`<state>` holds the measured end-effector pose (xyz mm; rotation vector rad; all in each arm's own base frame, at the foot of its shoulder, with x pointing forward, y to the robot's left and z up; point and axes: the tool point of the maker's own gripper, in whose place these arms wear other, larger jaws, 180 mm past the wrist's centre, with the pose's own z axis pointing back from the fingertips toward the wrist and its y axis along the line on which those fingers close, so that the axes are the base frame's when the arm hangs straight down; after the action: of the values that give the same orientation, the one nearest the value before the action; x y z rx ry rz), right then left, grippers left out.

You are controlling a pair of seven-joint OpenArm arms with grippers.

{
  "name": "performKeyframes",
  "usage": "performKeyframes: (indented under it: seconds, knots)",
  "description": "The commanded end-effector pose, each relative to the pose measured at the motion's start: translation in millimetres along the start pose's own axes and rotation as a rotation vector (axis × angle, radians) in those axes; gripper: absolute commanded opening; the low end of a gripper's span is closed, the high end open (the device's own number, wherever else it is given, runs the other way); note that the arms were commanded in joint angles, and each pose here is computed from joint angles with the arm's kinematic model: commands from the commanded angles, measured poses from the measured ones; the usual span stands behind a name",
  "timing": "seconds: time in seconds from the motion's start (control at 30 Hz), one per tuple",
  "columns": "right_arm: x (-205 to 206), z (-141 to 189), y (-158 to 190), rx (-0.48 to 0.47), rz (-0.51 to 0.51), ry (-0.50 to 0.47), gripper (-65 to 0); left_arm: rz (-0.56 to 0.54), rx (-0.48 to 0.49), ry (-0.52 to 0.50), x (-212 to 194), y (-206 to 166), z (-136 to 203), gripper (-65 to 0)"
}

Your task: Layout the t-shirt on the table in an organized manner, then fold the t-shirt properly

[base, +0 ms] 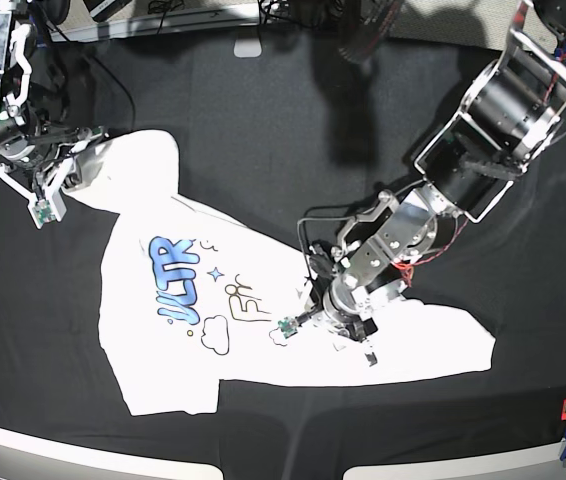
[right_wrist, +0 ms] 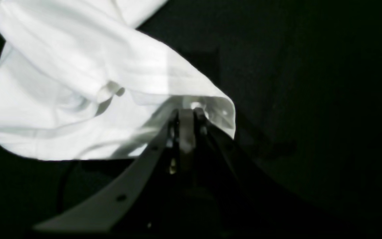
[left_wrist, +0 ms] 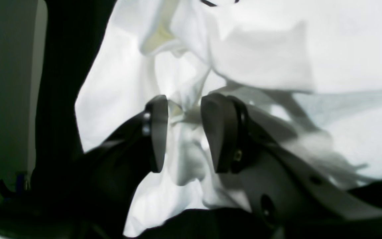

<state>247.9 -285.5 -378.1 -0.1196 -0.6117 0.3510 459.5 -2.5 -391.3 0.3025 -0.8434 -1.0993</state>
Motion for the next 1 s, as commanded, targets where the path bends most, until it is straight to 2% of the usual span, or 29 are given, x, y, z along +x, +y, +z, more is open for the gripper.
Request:
performKeyframes:
  seconds: [0.0,0.17,0.97]
  knots:
    - [13.1,4.9,-9.0,-0.02,0.009,-0.04,-65.0,0.004,0.056,-0.047,20.1,24.2,3.6,-44.3]
    - [11.7,4.8,-8.8,-0.02,0.009,-0.033,-65.0,0.046,0.03,-0.057,22.3,21.0,3.5,-44.3]
    - [10.2,4.8,-8.9,-0.02,0.009,-0.025,-65.0,0.01,0.043,-0.061,17.0,22.3,-2.1,-44.3]
